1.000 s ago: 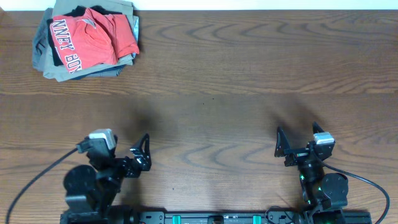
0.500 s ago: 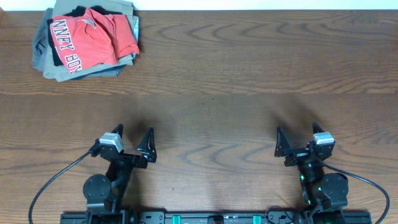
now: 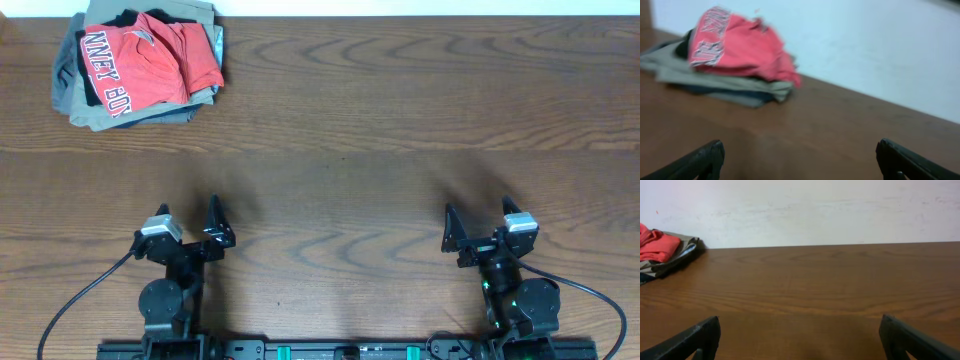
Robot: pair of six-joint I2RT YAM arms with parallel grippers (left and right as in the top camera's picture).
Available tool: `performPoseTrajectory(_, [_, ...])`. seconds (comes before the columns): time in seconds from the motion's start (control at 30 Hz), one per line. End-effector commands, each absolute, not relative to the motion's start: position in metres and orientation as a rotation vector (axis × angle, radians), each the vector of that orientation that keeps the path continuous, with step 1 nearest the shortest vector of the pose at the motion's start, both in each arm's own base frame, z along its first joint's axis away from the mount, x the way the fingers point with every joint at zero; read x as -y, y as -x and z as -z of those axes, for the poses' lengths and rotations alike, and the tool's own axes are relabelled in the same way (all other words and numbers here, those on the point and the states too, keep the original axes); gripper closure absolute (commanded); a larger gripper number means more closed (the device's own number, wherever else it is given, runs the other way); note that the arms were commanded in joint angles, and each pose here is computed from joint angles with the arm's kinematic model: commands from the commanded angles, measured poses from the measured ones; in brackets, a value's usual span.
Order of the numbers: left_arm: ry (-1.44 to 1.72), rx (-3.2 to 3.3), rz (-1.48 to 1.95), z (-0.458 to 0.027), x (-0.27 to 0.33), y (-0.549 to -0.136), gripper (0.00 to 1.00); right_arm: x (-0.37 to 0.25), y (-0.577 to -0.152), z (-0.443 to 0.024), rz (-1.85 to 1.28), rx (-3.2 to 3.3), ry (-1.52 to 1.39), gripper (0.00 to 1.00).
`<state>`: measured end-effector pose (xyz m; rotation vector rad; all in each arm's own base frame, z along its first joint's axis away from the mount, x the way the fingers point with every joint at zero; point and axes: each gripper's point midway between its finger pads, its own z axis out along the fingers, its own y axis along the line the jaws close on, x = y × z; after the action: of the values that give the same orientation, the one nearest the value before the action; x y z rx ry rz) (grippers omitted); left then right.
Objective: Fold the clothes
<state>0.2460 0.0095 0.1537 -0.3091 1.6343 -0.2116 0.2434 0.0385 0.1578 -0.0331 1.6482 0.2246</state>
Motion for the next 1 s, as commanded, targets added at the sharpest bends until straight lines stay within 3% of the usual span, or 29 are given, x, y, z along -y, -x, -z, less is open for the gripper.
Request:
performPoseTrajectory(0.0, [0.391, -1.680, 0.106, -0.1369, -0.0276, -0.2418, 0.02, -0.0363, -0.2435, -0.1576, -0.213, -1.645, 0.035, 0.01])
performPoseTrajectory(0.97, [0.359, -1.684, 0.087, -0.1377, -0.0267, -0.2422, 0.02, -0.0362, -0.2435, -0.1576, -0.212, -1.645, 0.035, 0.01])
